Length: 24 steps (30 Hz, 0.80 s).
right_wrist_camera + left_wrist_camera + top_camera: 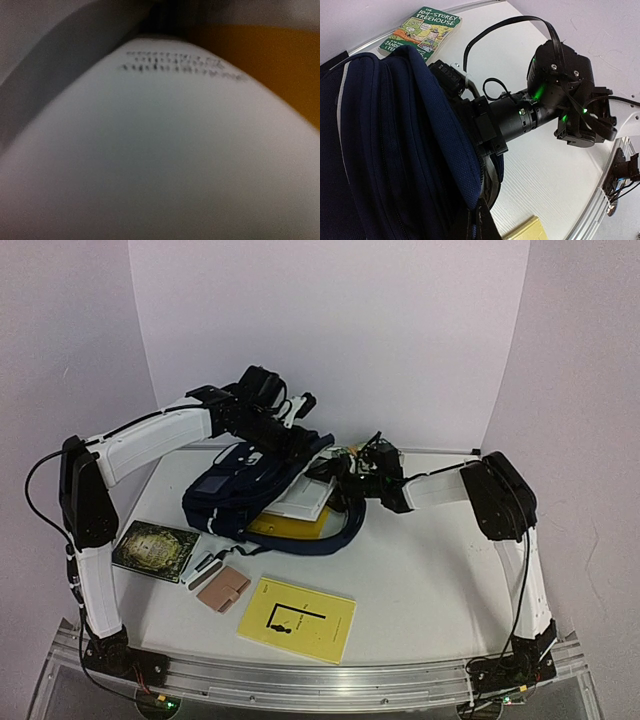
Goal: Pack the student bag
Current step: Place the book in the student bag.
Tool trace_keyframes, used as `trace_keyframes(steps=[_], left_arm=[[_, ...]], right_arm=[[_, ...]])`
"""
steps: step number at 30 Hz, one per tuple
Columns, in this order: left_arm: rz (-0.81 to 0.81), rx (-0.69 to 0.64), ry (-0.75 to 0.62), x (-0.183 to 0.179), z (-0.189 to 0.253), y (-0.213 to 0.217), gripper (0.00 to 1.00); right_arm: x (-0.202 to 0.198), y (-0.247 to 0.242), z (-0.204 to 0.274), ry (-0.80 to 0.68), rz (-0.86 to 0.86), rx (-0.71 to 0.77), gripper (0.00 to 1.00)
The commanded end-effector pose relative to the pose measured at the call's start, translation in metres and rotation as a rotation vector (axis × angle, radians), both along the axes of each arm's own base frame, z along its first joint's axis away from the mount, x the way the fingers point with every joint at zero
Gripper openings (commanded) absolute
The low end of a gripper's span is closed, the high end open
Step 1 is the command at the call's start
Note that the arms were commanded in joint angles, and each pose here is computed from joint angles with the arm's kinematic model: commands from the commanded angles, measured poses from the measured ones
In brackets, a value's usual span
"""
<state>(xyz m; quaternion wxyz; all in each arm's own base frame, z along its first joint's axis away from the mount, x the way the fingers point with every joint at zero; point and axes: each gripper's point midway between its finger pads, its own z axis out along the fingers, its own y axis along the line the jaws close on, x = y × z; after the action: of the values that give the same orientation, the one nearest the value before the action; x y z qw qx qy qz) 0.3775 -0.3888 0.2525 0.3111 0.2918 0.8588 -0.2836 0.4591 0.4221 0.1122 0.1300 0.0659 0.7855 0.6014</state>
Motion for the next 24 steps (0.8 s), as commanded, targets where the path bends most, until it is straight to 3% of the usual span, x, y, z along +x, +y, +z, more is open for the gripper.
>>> trace_keyframes(steps=[1, 3, 6, 8, 13, 19, 24], left_arm=[[-0.029, -0.162, -0.176, -0.008, 0.086, 0.003, 0.00], [-0.025, -0.165, -0.176, -0.007, 0.086, 0.005, 0.00], [-0.023, -0.168, -0.174, -0.006, 0.085, 0.006, 0.00], [-0.025, -0.170, -0.170, -0.006, 0.083, 0.006, 0.00], [-0.030, -0.177, -0.166, -0.007, 0.082, 0.006, 0.00], [-0.051, -0.184, -0.151, -0.010, 0.078, 0.003, 0.00], [-0.057, -0.184, -0.129, -0.012, 0.069, 0.003, 0.00]], right_arm=[[0.007, -0.028, 0.025, -0.081, -0.059, -0.116, 0.85], [0.001, -0.036, 0.025, -0.080, -0.069, -0.169, 0.87], [-0.006, -0.046, 0.024, -0.068, -0.077, -0.222, 0.98], [-0.012, -0.049, 0.024, -0.062, -0.066, -0.242, 0.96], [-0.017, -0.046, 0.014, -0.031, -0.048, -0.257, 0.84], [-0.014, -0.012, 0.018, -0.058, -0.014, -0.227, 0.54], [-0.001, 0.025, 0.023, -0.099, 0.007, -0.166, 0.36]])
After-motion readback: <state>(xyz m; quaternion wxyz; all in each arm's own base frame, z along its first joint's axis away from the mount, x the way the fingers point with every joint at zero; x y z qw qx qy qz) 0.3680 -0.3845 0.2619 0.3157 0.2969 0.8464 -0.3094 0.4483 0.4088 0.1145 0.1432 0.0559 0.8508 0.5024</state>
